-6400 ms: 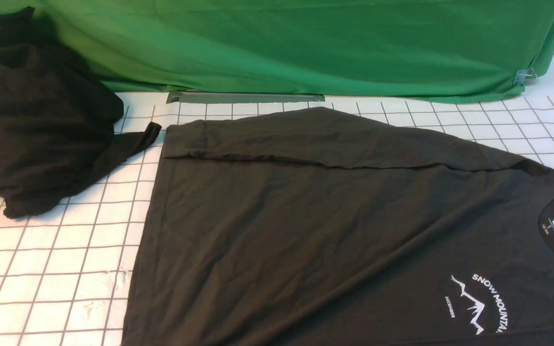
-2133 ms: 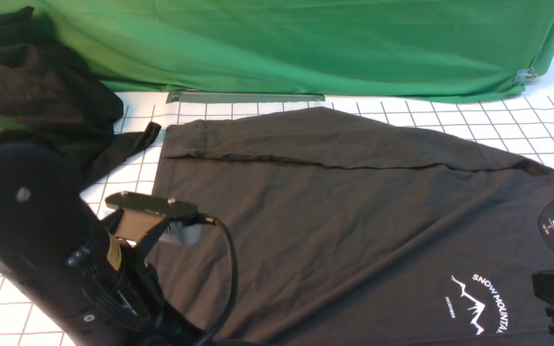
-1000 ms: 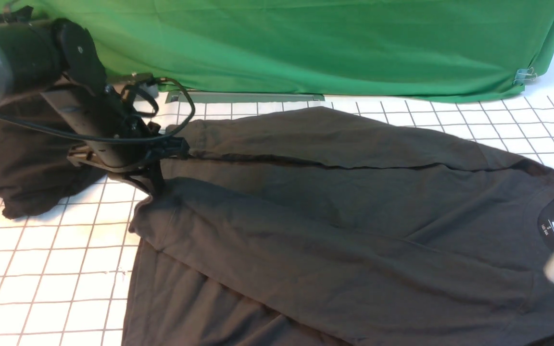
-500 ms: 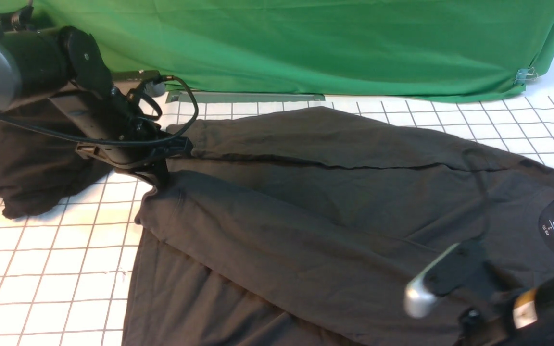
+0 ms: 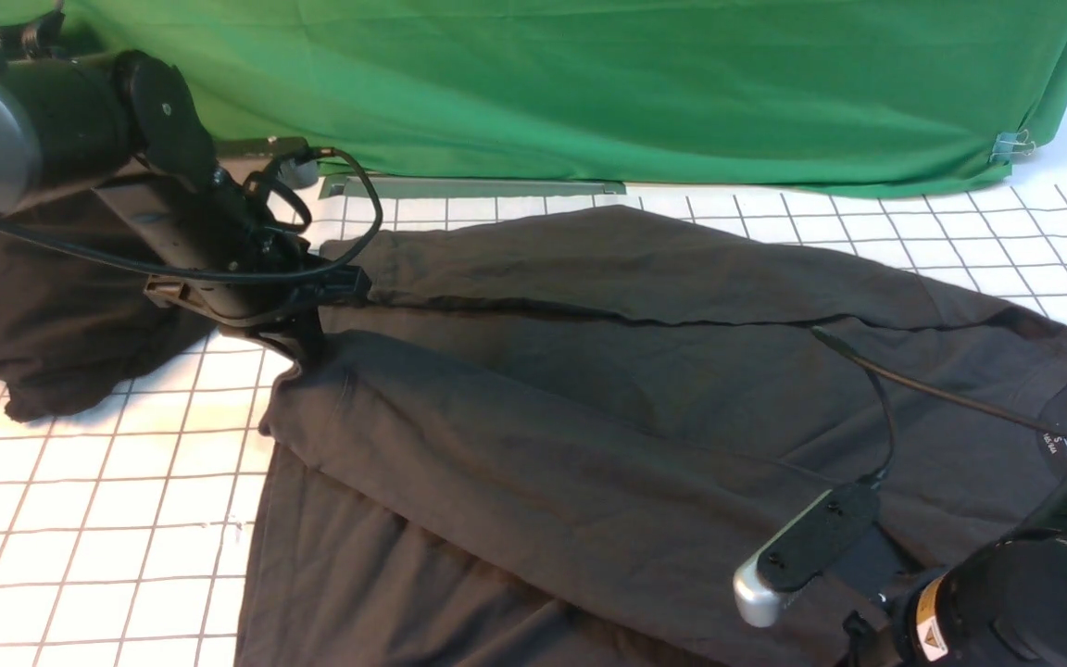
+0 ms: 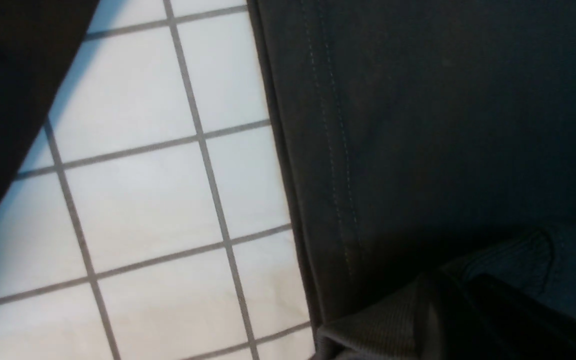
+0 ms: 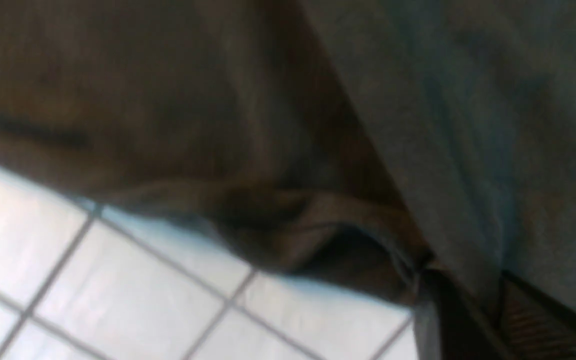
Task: Fold a long-sleeved shirt over a white checkered tablecloth.
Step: 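Fold the left side of the black T-shirt inward over its body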
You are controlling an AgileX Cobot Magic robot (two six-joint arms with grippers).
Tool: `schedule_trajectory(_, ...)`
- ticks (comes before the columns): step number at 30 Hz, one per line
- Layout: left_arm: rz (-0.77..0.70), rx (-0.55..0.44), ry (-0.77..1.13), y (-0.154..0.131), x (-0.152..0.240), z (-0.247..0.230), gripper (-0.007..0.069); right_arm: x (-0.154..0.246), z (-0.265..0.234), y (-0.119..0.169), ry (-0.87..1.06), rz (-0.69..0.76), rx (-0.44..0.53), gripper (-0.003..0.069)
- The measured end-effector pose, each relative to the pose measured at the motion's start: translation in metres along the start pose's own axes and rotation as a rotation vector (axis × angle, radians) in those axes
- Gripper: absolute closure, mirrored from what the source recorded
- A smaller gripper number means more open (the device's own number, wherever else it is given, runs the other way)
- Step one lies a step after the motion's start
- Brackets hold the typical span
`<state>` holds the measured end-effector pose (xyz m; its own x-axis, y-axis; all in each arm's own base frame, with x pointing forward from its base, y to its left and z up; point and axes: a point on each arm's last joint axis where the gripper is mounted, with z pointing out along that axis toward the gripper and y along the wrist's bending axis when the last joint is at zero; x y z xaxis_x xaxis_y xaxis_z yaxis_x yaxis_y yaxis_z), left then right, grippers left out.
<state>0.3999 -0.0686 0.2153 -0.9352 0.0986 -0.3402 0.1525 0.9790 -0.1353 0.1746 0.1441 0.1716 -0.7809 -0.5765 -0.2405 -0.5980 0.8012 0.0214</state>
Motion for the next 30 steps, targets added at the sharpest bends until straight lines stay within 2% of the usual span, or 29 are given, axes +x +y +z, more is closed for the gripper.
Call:
schedule_trajectory(11,0.017,0.010,0.098,-0.001,0.009,0.000,0.0610,0.030,-0.050,0.000,-0.034,0.144,-0.013,0.0630)
schedule_trajectory(19,0.018,0.023,0.123,-0.005,0.011,0.000,0.0610,0.051,-0.044,0.001,0.012,0.189,-0.033,0.0626)
schedule_trajectory(22,0.018,0.024,0.138,-0.005,0.013,-0.001,0.0610,0.056,-0.039,0.004,0.023,0.224,-0.066,0.0596)
schedule_trajectory(24,0.027,0.012,0.132,-0.004,0.012,0.000,0.0610,0.061,-0.037,0.005,0.057,0.242,-0.080,0.0534)
schedule_trajectory(26,0.030,0.007,0.129,-0.003,0.012,0.000,0.0610,0.061,-0.037,0.005,0.061,0.242,-0.080,0.0507)
schedule_trajectory(27,0.034,0.002,0.126,-0.002,0.012,0.000,0.0608,0.061,-0.036,0.005,0.051,0.243,-0.081,0.0459)
schedule_trajectory(30,0.034,0.000,0.110,-0.002,0.010,0.000,0.0587,0.058,-0.036,0.005,0.023,0.245,-0.083,0.0386)
